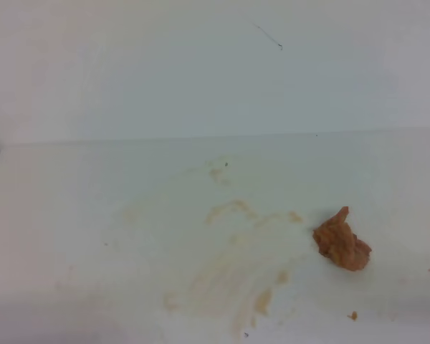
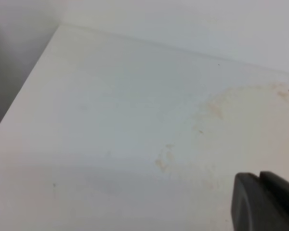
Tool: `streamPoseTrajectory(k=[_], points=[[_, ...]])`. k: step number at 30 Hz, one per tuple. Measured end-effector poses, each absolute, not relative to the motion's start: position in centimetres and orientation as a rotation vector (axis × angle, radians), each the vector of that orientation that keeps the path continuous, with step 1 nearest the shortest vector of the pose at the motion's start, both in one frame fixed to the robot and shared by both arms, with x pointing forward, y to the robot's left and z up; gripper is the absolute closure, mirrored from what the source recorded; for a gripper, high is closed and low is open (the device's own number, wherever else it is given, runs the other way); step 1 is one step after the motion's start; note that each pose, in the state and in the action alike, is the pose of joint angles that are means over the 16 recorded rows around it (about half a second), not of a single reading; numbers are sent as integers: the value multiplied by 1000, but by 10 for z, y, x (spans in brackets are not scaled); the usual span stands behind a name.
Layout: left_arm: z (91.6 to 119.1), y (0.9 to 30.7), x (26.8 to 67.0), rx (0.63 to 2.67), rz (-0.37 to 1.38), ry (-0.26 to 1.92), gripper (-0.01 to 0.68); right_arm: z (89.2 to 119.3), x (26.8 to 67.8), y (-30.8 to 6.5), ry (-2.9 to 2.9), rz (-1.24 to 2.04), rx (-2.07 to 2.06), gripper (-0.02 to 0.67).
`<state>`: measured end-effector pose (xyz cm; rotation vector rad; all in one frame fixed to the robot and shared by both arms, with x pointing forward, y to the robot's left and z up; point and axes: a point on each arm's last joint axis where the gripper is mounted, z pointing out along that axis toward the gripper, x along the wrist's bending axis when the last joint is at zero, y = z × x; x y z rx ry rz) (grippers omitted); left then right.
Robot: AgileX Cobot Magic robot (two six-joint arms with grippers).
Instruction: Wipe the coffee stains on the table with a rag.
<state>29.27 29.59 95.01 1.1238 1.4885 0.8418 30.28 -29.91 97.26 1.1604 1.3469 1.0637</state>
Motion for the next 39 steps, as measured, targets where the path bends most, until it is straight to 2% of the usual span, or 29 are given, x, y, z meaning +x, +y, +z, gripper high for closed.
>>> streamPoseTrajectory(k=[12,39], points=[[950,296,293,1124,842,1489,672,951,293,-305,1370,996,1316,649],[950,296,293,1124,842,1489,672,950,292,-302,1342,1087,1394,649]])
